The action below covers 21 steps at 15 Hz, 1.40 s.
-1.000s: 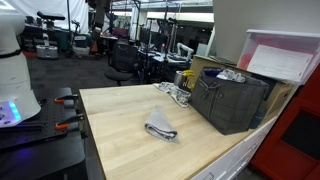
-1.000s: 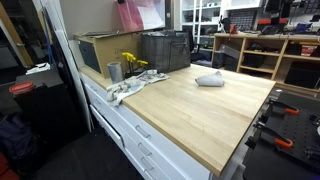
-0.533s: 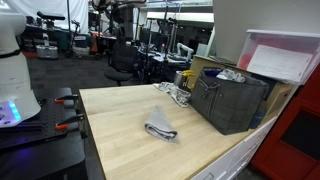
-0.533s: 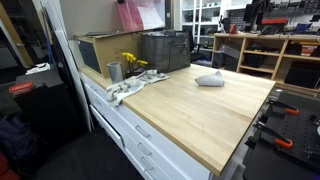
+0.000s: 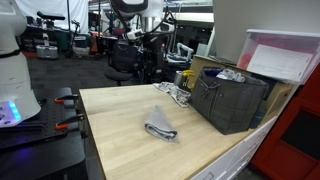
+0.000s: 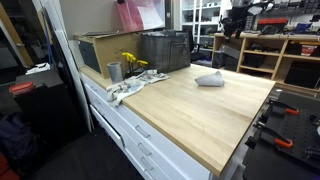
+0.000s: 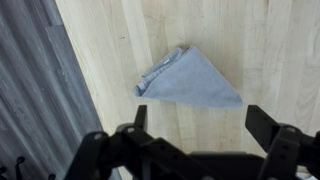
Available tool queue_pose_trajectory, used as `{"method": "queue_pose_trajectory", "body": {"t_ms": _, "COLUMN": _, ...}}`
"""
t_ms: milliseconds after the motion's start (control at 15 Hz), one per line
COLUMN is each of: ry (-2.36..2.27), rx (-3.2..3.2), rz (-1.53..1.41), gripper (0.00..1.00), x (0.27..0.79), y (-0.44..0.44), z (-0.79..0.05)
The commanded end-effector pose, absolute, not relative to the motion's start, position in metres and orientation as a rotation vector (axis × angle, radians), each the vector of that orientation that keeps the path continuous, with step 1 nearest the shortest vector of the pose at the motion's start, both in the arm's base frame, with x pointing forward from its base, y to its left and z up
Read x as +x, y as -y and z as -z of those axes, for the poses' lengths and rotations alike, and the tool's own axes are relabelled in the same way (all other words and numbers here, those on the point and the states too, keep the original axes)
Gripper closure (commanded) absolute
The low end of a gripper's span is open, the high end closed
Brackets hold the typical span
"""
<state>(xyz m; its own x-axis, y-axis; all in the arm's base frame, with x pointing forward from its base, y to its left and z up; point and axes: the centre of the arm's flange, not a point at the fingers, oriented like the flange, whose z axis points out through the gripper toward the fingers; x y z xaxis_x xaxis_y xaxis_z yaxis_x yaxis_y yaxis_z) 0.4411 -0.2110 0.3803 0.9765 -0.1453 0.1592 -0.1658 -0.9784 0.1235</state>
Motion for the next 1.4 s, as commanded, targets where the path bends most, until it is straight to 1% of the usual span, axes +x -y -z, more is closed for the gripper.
{"method": "queue_pose_trajectory", "body": {"t_ms": 0, "ry": 0.211, "rx": 3.023, "rz": -0.223, "gripper": 0.0, "x": 0.497, "y": 0.25, "z": -0.349}}
{"method": "queue_pose_trajectory", "body": {"t_ms": 400, "ry": 0.209, "rx": 3.086, "rz": -0.111, "gripper": 0.0, "x": 0.538, "y": 0.29, "z": -0.284}}
{"method": "queue_pose_trajectory", "body": {"t_ms": 867, "ry": 0.267, "rx": 3.078, "rz": -0.024, "gripper": 0.0, "x": 0.553, "y": 0.339, "z": -0.225}}
{"method": "queue_pose_trajectory", "body": {"t_ms": 1333, "ry": 0.342, "rx": 3.119, "rz": 0.0, "gripper": 0.0, "x": 0.571, "y": 0.363, "z": -0.174}}
